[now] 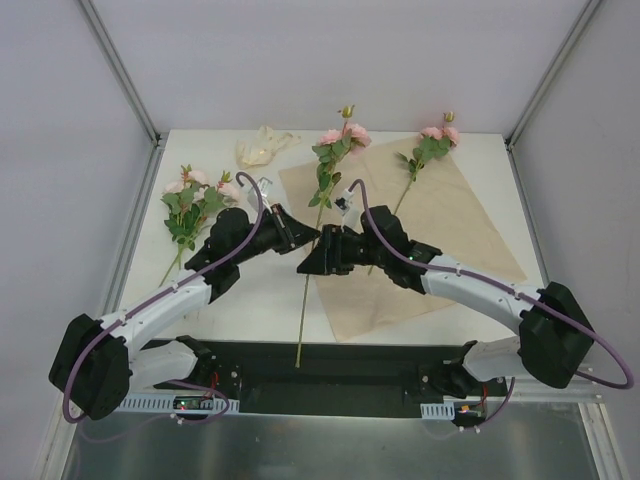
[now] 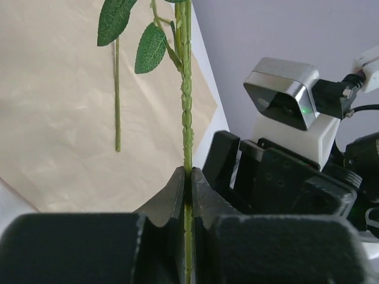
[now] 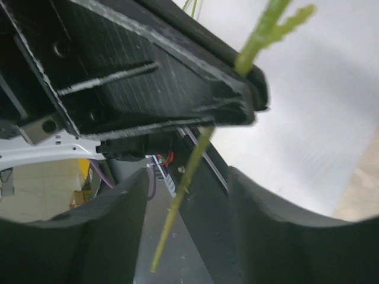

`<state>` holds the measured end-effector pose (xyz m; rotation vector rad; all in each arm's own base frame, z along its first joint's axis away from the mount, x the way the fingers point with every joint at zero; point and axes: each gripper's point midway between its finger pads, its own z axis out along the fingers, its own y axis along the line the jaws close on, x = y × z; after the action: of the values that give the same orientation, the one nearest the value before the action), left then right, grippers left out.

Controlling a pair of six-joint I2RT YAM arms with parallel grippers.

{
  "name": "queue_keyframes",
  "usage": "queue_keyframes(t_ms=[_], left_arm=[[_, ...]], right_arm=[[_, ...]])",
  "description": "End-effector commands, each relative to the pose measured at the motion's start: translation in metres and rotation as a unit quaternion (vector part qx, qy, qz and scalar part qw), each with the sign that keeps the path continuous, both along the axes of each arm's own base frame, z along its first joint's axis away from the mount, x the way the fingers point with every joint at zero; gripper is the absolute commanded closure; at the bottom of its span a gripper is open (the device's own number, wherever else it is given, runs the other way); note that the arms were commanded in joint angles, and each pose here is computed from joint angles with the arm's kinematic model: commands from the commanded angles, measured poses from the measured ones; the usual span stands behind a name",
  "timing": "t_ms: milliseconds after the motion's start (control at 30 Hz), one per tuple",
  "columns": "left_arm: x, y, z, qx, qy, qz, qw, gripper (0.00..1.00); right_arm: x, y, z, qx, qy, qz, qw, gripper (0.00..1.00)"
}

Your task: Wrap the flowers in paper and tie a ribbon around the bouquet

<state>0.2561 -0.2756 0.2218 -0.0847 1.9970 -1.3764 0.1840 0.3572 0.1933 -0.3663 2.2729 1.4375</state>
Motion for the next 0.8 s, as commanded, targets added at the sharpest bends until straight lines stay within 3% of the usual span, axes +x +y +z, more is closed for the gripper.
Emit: queue_keyframes(t_ms=[0, 100, 133, 200, 233, 300, 333, 367, 400, 533, 667, 767], left_arm=[[0.002, 0.001, 0.028, -0.051, -0.042, 0.02, 0.998, 1.0], [-0.003, 0.002, 0.036, -0.055, -0.059, 0.012, 0.997, 1.0], [-0.004, 0.001, 0.037, -0.054, -0.061, 0.008, 0.997, 1.0], [0.001, 0.004, 0.047, -0.032, -0.092, -0.003, 0.995, 1.0], [-0.005, 0.008, 0.026, 0.015, -0.051, -0.019, 0.998, 0.88], [0.004, 0.023, 0.039, 0.078, -0.094, -0.005, 0.992, 0.62], [0.007, 0.041, 0.025, 0.119, -0.08, 0.021, 0.989, 0.43], [0.005, 0.053, 0.037, 0.129, -0.107, 0.034, 0.985, 0.2], [0.004, 0.064, 0.038, 0.155, -0.128, 0.04, 0.979, 0.14], [-0.005, 0.101, 0.038, 0.193, -0.139, 0.073, 0.969, 0.1], [-0.025, 0.104, 0.025, 0.18, -0.122, 0.059, 0.974, 0.11], [-0.027, 0.103, 0.012, 0.175, -0.097, 0.058, 0.978, 0.12]], right_arm=[[0.016, 0.019, 0.029, 0.036, -0.017, -0.033, 0.999, 0.53], [0.022, 0.014, 0.027, 0.023, -0.025, -0.055, 0.998, 0.81], [0.023, 0.014, 0.027, 0.02, -0.026, -0.056, 0.998, 0.97], [0.031, 0.006, 0.022, 0.005, -0.032, -0.074, 0.997, 1.0], [0.042, -0.003, 0.023, -0.005, -0.034, -0.098, 0.995, 0.99], [0.057, -0.027, 0.007, -0.055, -0.024, -0.131, 0.99, 1.0], [0.072, -0.052, -0.006, -0.093, 0.003, -0.163, 0.982, 1.0], [0.083, -0.065, -0.009, -0.107, 0.01, -0.183, 0.977, 1.0], [0.092, -0.078, -0.013, -0.12, 0.017, -0.196, 0.973, 1.0], [0.146, -0.172, -0.033, -0.242, 0.038, -0.287, 0.926, 1.0], [0.204, -0.198, -0.047, -0.273, 0.084, -0.282, 0.916, 1.0], [0.228, -0.201, -0.053, -0.283, 0.077, -0.278, 0.915, 0.99]])
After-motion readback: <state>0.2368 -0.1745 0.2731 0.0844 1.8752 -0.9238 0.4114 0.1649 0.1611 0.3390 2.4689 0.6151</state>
